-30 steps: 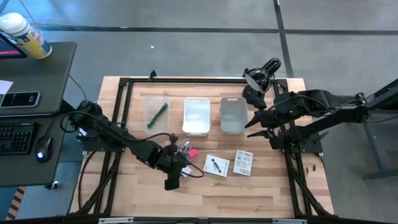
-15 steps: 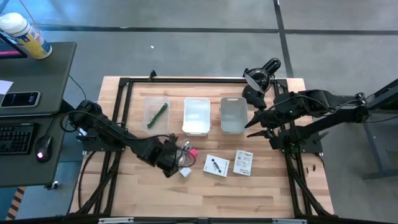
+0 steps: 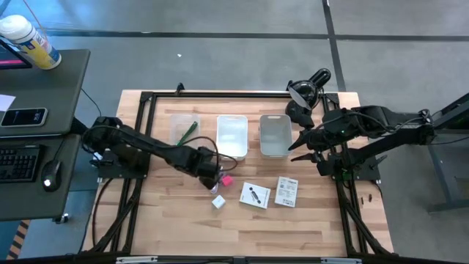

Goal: Pick and place items into bin
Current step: Put the black USB cord into the transparent bin

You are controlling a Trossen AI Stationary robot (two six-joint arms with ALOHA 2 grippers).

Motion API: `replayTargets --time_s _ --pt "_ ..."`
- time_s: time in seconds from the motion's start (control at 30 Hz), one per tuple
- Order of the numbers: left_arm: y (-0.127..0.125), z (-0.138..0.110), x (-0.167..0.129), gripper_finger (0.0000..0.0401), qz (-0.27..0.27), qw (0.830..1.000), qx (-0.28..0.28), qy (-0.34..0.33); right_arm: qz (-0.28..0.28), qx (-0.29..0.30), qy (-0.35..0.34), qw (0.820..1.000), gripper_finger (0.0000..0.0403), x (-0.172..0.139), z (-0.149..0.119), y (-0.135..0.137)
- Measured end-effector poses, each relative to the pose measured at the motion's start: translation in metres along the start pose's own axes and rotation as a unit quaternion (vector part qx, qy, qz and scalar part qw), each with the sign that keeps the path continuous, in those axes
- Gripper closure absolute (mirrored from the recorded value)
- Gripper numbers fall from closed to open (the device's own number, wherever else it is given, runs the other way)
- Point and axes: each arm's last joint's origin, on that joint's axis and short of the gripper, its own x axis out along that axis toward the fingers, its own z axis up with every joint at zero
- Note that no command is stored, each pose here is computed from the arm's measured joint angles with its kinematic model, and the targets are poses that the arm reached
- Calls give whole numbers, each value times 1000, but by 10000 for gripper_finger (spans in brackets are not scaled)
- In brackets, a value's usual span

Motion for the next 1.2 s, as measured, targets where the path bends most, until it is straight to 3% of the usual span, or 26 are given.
replayTargets --time_s 0.33,0.9,1.2 --pt "-6 -1 22 242 22 999 9 36 -1 1 -6 1000 258 -4 -1 1" --pt "-5 2 24 196 18 998 -29 44 -7 3 -21 1000 258 -15 -2 2" --pt "-15 2 47 187 21 998 -24 55 -7 20 -26 999 258 -16 -1 2"
